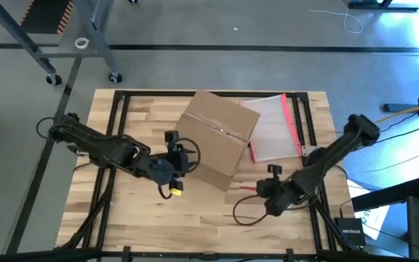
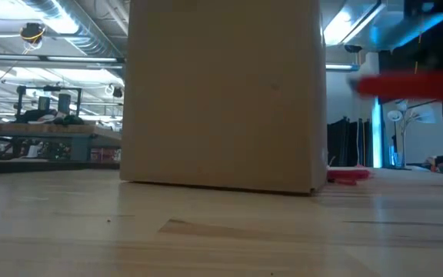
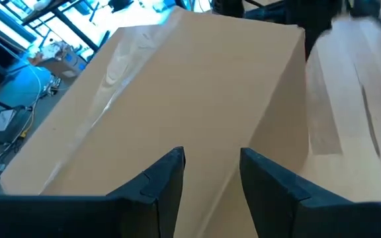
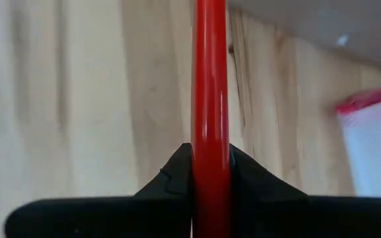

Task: Unpack boxes
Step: Open the cardboard box using the utility knife

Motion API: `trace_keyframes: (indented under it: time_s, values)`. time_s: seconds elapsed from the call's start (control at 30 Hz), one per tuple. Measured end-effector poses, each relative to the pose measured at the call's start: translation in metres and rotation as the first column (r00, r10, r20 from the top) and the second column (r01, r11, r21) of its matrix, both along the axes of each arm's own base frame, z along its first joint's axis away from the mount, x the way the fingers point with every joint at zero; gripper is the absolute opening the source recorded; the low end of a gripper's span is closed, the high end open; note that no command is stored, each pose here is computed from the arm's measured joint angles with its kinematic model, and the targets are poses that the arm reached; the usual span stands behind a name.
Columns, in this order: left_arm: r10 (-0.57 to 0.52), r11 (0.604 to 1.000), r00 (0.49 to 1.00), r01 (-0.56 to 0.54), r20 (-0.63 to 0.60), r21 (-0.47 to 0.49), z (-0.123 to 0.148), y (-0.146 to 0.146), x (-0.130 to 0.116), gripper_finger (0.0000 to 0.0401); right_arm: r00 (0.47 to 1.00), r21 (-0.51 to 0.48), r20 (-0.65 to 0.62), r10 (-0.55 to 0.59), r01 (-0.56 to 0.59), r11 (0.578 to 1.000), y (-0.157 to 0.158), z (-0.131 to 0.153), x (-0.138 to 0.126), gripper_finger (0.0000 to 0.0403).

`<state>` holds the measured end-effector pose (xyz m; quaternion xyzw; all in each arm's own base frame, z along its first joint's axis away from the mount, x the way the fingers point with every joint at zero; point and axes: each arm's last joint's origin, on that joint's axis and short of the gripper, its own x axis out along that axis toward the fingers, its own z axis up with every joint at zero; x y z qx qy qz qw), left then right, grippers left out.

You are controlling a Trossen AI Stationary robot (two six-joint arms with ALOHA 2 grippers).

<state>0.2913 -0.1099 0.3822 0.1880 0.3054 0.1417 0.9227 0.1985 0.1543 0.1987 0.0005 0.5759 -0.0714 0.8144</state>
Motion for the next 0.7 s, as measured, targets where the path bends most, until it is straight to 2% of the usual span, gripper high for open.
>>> trace_keyframes:
  time_s: [0.13,0.3,0.53,0.7]
  values:
    - [0.002,1.0,1.0,-0.002,0.003,-0.003,0.0,0.0,0.0,0.0141,0.998,-0.059,-0.065,-0.013,0.009,0.998,0.0,-0.033,0.001,0.0051]
    - [0.004,1.0,1.0,-0.004,0.006,-0.008,0.0,0.0,0.0,0.0141,0.999,-0.042,-0.044,-0.023,0.021,0.999,0.003,-0.053,0.004,0.0065]
    - [0.004,1.0,1.0,-0.004,0.009,-0.009,0.001,0.0,0.0,0.0141,0.996,-0.025,-0.023,-0.085,0.085,0.996,0.002,-0.057,0.006,0.0084]
    - [0.004,1.0,1.0,-0.004,0.01,-0.01,0.001,0.0,0.0,0.0141,0.994,-0.003,-0.06,-0.09,0.09,0.996,0.002,-0.057,0.005,0.0129]
